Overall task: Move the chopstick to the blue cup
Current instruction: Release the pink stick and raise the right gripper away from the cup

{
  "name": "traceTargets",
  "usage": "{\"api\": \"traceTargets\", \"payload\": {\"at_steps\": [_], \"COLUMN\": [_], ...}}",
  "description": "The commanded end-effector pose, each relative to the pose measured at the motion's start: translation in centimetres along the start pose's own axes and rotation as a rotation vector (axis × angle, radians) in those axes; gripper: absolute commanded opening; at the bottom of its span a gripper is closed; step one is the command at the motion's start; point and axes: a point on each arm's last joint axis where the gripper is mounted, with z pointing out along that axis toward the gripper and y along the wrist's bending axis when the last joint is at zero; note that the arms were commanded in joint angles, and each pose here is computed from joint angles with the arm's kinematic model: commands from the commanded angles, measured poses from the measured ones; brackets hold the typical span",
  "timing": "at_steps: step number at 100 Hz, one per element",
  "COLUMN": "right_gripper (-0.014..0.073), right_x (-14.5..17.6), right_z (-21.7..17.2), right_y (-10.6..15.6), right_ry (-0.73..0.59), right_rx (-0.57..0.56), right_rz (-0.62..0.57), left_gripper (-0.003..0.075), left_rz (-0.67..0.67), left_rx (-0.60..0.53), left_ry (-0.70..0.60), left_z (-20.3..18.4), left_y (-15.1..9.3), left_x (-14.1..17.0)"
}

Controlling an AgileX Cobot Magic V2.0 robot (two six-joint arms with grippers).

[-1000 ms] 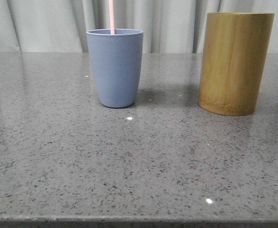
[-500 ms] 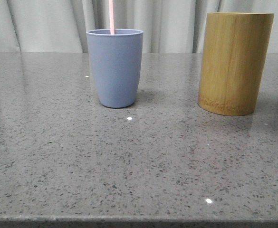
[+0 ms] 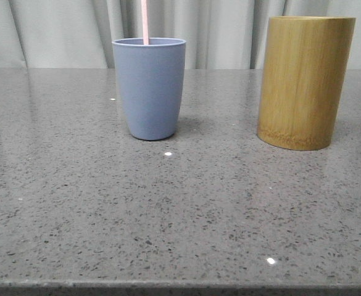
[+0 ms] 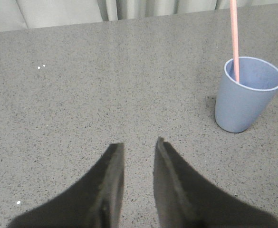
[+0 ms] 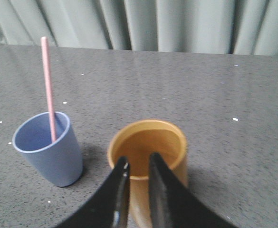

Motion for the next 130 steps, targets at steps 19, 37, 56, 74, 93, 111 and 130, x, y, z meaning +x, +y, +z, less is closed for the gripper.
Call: {"api": "traceTargets", "payload": {"at_steps": [19, 37, 56, 74, 93, 111, 130], "right_gripper": [-0.01, -0.01, -0.01, -0.01, -0.0105, -0.0105, -0.0105], "right_x": [0.5, 2.1, 3.4, 3.6, 3.7, 3.7, 3.7], "right_z": [-3.9, -5.2, -6.1, -6.8, -6.7, -6.7, -6.7], "right_y": [-1.0, -1.3, -1.3, -1.3, -1.3, -1.3, -1.3], "right_ry": [-0.151, -0.158, -0.184, -0.215, -0.204, -0.204, -0.204], "right_rx": [0.081, 0.101, 0.097, 0.092, 0.092, 0.092, 0.092], "right_rz": [0.004, 0.006, 0.002, -0.003, -0.001, -0.001, -0.001], "left_gripper": [-0.0019, -0.0019, -0.0019, -0.0019, -0.0019, -0.0019, -0.0019], "left_rz": [0.007, 0.019, 0.02, 0.025, 0.021, 0.021, 0.021], "left_rx": [0.001, -0.01, -0.009, -0.016, -0.013, -0.013, -0.013], "left_ry": [-0.116, -0.121, -0.119, -0.137, -0.14, -0.14, -0.14], "left_z": [-1.0, -1.1, -1.2, -2.1, -2.3, -2.3, -2.3], "left_y": [0.0, 0.2, 0.3, 0.6, 0.6, 0.6, 0.6], "left_x": [-1.2, -1.1, 0.5, 1.6, 1.6, 1.6, 1.6]}}
